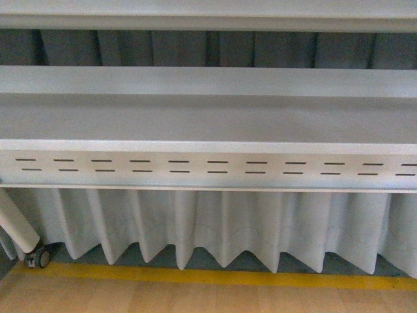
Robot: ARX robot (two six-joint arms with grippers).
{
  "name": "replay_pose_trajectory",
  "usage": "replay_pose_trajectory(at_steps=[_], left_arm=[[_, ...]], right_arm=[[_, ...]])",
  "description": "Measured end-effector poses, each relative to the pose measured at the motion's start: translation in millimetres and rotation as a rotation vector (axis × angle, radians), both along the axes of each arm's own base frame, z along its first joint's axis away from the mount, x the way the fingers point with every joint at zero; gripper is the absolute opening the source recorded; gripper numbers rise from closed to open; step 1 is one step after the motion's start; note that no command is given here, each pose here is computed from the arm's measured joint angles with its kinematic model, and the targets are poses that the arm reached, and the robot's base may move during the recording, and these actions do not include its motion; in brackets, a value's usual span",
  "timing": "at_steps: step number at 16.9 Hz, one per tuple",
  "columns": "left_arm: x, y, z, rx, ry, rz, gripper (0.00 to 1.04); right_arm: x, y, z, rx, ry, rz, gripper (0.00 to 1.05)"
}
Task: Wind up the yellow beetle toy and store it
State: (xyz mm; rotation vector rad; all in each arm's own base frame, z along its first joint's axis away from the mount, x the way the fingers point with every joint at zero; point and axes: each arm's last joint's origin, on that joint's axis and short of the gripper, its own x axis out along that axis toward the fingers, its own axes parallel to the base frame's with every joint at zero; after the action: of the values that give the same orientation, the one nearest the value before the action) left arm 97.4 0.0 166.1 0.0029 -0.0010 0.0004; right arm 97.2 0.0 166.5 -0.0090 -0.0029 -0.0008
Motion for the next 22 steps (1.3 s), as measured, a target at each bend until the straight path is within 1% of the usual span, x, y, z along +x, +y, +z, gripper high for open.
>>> replay_pose_trajectory(at_steps=[22], left_arm=[[0.0,0.0,0.0,0.000,0.000,0.000,0.98]], right_arm=[[0.0,0.0,0.0,0.000,0.000,0.000,0.98]])
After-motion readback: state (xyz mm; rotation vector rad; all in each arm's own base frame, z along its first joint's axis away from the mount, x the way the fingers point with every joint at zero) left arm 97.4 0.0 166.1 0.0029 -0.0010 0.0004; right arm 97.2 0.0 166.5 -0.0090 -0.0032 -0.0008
